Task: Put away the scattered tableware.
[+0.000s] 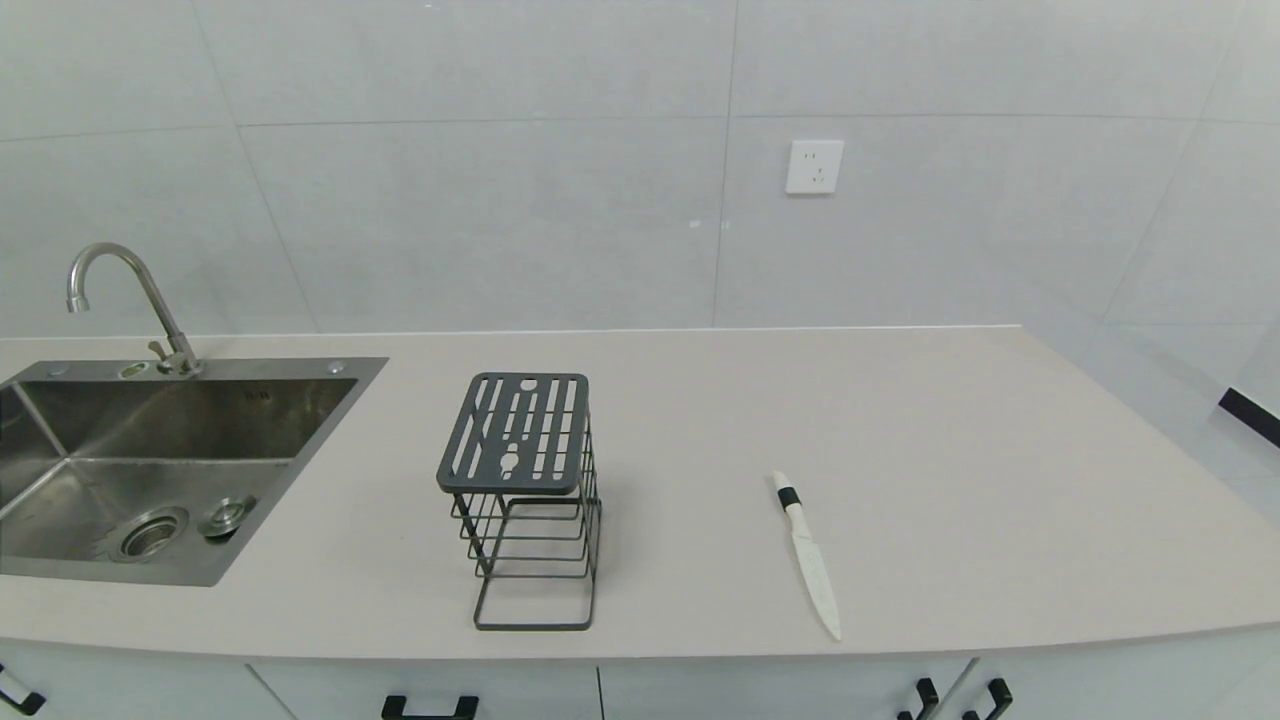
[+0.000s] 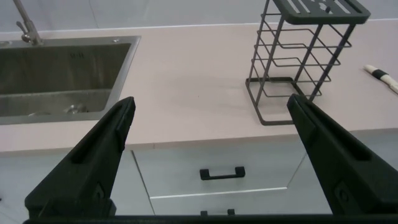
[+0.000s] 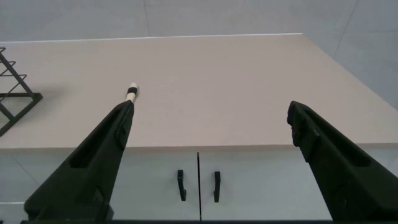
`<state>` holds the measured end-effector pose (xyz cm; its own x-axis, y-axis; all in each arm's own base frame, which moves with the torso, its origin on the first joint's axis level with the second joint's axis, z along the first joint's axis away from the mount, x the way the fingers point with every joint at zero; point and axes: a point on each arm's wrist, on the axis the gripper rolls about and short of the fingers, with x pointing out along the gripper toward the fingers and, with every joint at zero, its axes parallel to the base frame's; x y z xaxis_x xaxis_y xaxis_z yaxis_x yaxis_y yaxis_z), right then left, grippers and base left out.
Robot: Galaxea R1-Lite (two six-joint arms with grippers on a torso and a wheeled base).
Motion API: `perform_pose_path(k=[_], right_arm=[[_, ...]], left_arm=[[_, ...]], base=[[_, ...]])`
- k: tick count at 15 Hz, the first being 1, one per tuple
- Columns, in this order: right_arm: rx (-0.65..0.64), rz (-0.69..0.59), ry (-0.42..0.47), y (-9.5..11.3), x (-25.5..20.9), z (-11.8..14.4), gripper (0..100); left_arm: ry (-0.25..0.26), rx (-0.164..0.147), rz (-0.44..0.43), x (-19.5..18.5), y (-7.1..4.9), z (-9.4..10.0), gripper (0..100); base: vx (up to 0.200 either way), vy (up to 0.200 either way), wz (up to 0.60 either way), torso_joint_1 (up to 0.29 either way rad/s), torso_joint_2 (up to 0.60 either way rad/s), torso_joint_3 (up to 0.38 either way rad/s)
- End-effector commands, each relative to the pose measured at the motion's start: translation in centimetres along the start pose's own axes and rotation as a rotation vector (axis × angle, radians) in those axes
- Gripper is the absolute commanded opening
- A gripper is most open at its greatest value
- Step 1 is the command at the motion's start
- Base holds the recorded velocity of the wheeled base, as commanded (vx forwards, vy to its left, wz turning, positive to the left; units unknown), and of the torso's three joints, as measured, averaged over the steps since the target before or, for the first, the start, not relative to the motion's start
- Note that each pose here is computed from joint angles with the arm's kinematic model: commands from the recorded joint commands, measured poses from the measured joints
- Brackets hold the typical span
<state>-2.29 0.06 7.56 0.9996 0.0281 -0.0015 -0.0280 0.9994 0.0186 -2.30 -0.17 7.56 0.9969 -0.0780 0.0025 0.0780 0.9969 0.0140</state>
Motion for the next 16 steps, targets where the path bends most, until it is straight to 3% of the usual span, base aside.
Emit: perform_pose_path(k=[1,9,10,16], right_arm=[[0.0,0.001,0.002,0.0,0.01,0.0,100],[0.0,0.001,0.002,0.0,0.01,0.0,100],[0.0,0.001,0.002,0.0,0.01,0.0,100],[-0.011,0.001,0.0,0.0,0.01,0.02,100]], left_arm=[[0.001,0.0,0.001,0.01,0.0,0.01,100],[0.003,0.001,0.001,0.01,0.0,-0.01,100],[0.001,0.014,-0.003,0.01,-0.01,0.01,100],[0.0,0.003,0.004,0.01,0.0,0.02,100]], base=[[0.0,0.0,0.0,0.29,-0.01,0.246],[0.0,0.0,0.0,0.31,-0.07,0.235],[0.0,0.0,0.0,0.149,-0.04,0.076],[0.0,0.0,0.0,0.012,0.0,0.008]])
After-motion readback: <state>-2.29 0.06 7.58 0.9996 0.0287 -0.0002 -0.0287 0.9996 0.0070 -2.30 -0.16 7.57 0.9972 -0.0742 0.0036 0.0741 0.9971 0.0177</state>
